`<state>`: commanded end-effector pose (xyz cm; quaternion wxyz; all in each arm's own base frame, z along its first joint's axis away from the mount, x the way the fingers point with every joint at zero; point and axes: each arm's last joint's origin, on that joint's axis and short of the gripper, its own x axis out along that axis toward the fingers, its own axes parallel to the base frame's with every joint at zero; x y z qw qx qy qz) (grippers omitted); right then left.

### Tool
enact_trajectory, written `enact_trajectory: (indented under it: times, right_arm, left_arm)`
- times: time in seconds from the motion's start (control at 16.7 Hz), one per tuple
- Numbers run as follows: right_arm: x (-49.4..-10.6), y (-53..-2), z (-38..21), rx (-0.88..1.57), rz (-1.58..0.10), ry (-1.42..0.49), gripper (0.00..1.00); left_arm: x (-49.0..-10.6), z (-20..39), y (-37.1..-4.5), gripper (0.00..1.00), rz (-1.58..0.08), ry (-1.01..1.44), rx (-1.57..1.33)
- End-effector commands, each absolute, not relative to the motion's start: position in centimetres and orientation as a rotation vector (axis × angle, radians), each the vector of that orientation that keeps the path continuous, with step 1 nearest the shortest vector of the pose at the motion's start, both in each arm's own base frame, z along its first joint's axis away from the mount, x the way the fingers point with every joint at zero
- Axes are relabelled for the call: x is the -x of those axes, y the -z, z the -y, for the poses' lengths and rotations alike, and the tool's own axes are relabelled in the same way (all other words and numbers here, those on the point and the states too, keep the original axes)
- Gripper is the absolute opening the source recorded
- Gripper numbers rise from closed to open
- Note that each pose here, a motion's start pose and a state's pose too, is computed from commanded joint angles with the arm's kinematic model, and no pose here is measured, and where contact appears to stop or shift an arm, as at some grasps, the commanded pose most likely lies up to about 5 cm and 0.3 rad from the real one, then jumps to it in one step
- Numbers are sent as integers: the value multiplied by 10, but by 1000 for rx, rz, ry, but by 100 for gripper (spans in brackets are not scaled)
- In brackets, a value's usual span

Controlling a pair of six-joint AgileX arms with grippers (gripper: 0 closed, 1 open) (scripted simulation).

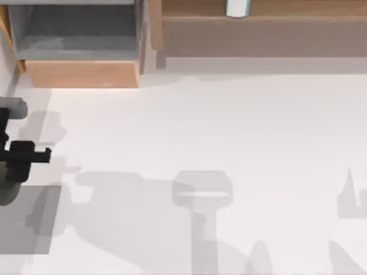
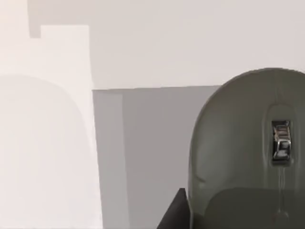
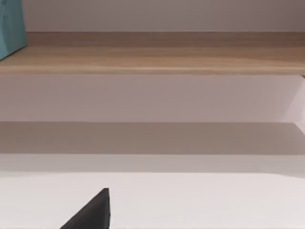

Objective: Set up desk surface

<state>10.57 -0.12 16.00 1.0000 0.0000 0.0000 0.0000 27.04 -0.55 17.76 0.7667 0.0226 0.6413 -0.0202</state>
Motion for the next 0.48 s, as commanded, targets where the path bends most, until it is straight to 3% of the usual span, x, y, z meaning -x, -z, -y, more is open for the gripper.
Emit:
enact_trajectory:
  times: [0.24, 0.48]
  right_arm:
    - [-106, -160, 1, 0, 0, 0, 100]
    - [-106, -160, 1, 0, 0, 0, 100]
  left_arm:
    - [-250, 6, -152, 0, -1452, 27, -38]
    - [-246, 6, -146, 0, -1466, 22, -35]
